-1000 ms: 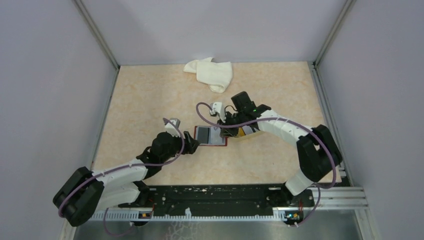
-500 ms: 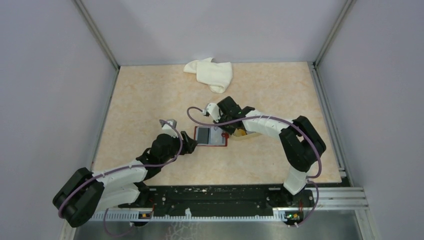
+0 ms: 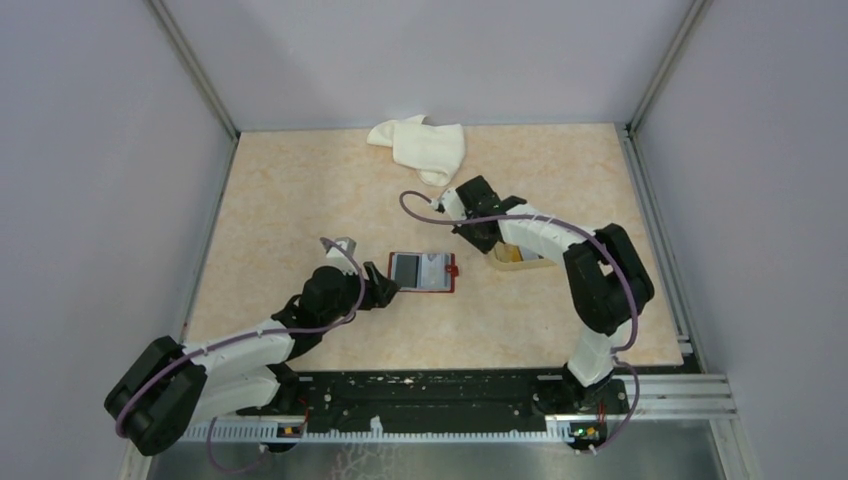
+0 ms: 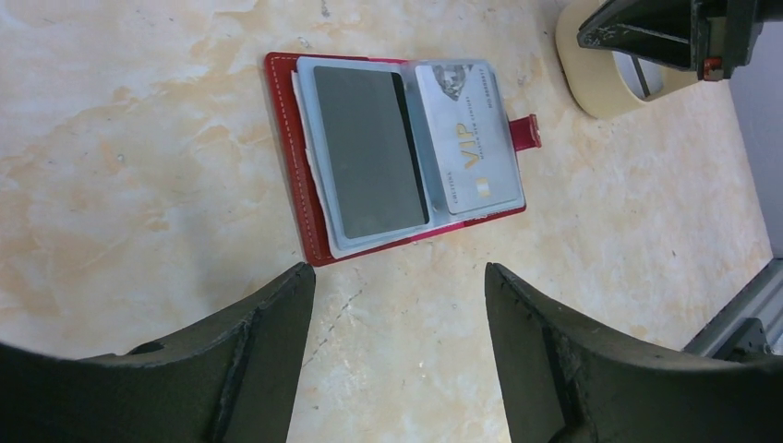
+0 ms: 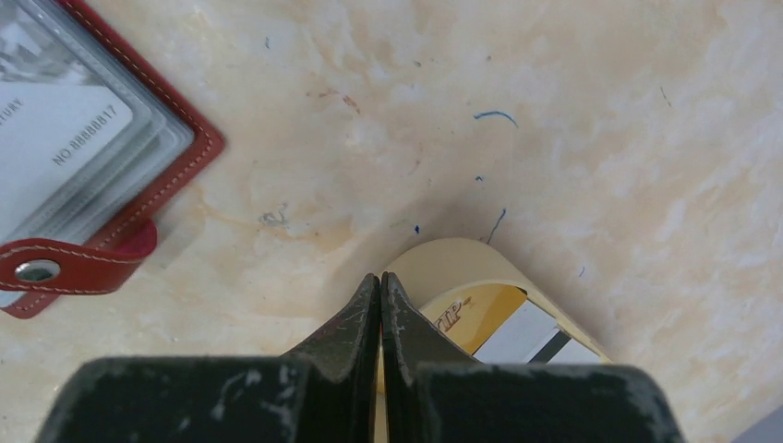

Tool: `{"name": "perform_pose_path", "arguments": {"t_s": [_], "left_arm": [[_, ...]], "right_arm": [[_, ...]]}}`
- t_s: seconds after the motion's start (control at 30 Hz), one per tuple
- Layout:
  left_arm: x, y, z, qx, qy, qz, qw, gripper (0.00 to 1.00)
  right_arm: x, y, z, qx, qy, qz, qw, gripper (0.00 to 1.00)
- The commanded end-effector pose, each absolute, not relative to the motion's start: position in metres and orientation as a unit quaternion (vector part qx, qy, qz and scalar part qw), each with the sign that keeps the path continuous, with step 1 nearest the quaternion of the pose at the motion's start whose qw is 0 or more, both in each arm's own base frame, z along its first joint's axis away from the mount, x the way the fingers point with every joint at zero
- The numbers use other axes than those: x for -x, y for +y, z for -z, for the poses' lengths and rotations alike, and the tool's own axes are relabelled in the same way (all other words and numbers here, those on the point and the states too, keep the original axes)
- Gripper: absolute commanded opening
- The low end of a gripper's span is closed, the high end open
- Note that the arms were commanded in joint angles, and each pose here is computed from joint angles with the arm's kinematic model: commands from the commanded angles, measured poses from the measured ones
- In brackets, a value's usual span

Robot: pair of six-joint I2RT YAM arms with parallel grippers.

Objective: Put the credit cards into the card holder
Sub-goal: Turn over the card slot in the card holder.

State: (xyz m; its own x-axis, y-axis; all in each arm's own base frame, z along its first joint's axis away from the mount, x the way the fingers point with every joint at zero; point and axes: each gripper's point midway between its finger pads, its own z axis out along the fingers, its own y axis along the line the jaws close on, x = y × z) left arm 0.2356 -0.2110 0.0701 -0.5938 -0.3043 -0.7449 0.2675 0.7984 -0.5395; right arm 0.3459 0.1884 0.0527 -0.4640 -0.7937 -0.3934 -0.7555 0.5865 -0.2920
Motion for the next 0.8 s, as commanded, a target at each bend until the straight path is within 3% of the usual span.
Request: {"name": "perform_pose_path", "arguments": {"t_s": [0.0, 0.13, 0.3, 0.43, 0.77], "left_arm": [[-0.241, -0.226, -0.092, 0.002, 0.821, 0.348, 0.453, 0.75], [-0.246, -0.229, -0.089, -0.003, 0.83, 0.34, 0.442, 0.74], [-0.252, -0.236, -0.082, -0.014, 0.841, 0.346, 0.417, 0.67], [-0.258, -0.235, -0.075, -0.013, 0.847, 0.345, 0.405, 0.59], [-0.269, -0.234, -0.07, -0.022, 0.853, 0.337, 0.398, 0.58]], "right_arm": [[-0.348, 0.211, -0.1, 0.462, 0.831, -0.033, 0.309, 0.0], [-0.295, 0.265, -0.134, 0.518, 0.753, -0.232, 0.333, 0.13], [-0.253, 0.303, -0.128, 0.494, 0.725, -0.396, 0.272, 0.15], [-0.266, 0.308, -0.097, 0.445, 0.774, -0.389, 0.226, 0.1], [-0.29, 0.288, -0.047, 0.409, 0.845, -0.282, 0.2, 0.04]]}}
